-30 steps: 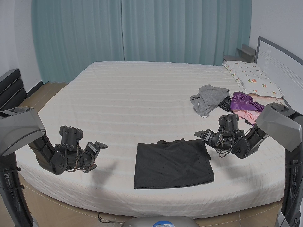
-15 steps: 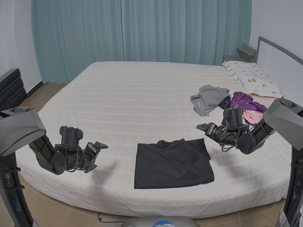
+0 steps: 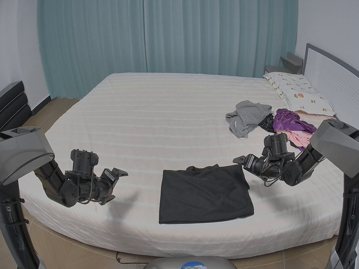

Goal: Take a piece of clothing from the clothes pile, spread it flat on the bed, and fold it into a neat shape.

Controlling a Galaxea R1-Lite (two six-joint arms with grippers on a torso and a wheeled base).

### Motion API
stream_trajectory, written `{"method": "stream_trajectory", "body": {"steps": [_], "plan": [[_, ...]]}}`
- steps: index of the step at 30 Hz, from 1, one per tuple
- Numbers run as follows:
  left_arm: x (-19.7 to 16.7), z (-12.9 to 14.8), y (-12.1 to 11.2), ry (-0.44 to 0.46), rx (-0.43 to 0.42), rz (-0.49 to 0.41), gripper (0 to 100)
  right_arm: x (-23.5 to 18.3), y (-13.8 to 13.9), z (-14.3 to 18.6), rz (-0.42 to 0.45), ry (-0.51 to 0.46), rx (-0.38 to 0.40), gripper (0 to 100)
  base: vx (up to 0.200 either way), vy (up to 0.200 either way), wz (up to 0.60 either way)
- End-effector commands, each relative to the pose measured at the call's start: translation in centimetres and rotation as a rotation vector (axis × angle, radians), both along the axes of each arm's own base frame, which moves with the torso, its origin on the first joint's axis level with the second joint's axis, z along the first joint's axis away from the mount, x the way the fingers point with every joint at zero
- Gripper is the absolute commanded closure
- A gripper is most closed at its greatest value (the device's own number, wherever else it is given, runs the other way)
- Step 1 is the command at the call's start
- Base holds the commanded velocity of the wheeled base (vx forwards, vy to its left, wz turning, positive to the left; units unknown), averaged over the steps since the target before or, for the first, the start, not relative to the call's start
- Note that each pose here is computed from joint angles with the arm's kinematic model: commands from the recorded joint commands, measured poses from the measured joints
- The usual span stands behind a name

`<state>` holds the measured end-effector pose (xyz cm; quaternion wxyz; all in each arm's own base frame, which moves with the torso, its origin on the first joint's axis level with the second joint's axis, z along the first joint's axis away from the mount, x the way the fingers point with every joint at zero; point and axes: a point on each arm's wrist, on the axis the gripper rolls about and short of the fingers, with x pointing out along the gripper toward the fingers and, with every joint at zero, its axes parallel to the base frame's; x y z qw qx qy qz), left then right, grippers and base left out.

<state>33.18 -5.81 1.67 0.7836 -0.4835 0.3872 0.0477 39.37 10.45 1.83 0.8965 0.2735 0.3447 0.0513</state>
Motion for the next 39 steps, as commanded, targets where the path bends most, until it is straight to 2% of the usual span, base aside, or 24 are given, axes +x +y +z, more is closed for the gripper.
{"method": "stream_trajectory", "body": {"steps": [1, 15, 35, 36, 39], "plan": [[0.0, 0.0, 0.0, -0.001, -0.001, 0.0, 0, -0.2, 0.6, -1.2, 0.032, 0.036, 0.004, 0, 0.0, 0.0, 0.0], [0.0, -0.1, 0.0, -0.002, 0.008, -0.008, 0, 0.1, 1.5, -3.7, 0.092, 0.067, -0.033, 0, 0.0, 0.0, 0.0], [0.0, -0.1, 0.0, -0.002, 0.008, -0.008, 0, 4.4, 1.5, -4.3, 0.042, -0.011, -0.033, 0, 0.0, 0.0, 0.0], [0.0, -0.1, 0.0, -0.002, 0.008, -0.008, 0, 4.4, 1.5, -4.3, 0.042, -0.011, -0.033, 100, 0.0, 0.0, 0.0], [0.0, -0.1, 0.0, -0.002, 0.008, -0.008, 0, 4.8, 1.4, -4.4, 0.028, -0.012, -0.039, 100, 0.0, 0.0, 0.0]]}}
